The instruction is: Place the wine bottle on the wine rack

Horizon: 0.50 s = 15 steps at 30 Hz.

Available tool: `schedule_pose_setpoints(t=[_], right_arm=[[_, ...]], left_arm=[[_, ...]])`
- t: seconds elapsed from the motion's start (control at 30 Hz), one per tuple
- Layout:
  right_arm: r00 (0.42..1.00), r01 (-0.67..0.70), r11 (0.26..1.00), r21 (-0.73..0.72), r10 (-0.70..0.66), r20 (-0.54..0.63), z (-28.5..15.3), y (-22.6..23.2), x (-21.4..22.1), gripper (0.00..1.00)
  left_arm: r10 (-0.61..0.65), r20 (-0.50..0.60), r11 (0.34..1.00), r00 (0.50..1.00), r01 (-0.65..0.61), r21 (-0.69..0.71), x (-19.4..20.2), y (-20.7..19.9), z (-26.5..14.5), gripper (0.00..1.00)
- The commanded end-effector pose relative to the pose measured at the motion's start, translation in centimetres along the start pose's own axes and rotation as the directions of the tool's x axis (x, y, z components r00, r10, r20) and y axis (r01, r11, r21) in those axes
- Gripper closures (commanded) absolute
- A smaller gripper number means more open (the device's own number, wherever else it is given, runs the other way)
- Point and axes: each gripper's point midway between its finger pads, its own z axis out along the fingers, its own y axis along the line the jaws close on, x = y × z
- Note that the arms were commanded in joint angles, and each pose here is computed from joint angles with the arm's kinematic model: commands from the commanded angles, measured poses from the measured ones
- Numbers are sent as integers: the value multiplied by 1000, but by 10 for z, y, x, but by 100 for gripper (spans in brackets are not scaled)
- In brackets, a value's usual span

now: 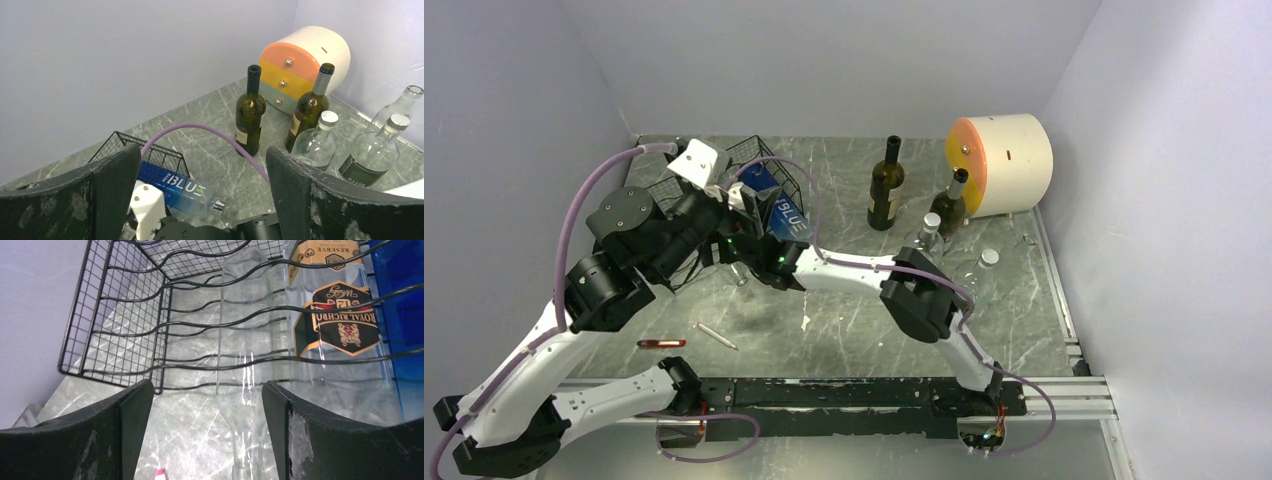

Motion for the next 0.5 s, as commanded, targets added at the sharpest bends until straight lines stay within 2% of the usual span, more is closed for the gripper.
schedule_pose_setpoints(t=[0.0,0.2,0.3,0.47], right_arm=[[1000,-21,999,-37,21,18,-21,4,-15,19],[993,8,999,-47,-14,-117,-48,-9,23,36],[982,18,998,-52,-28,-184,-56,-12,43,40],[966,27,999,-34,-35,-256,-54,-17,68,40]], left_arm=[[-19,20,1000,1000,19,-3,-4,1,-4,1],[-10,10,1000,1000,10,-7,3,0,-1,1],[-7,5,1000,1000,7,-8,6,0,2,1],[-1,-13,1000,1000,1,-9,12,-2,8,1]])
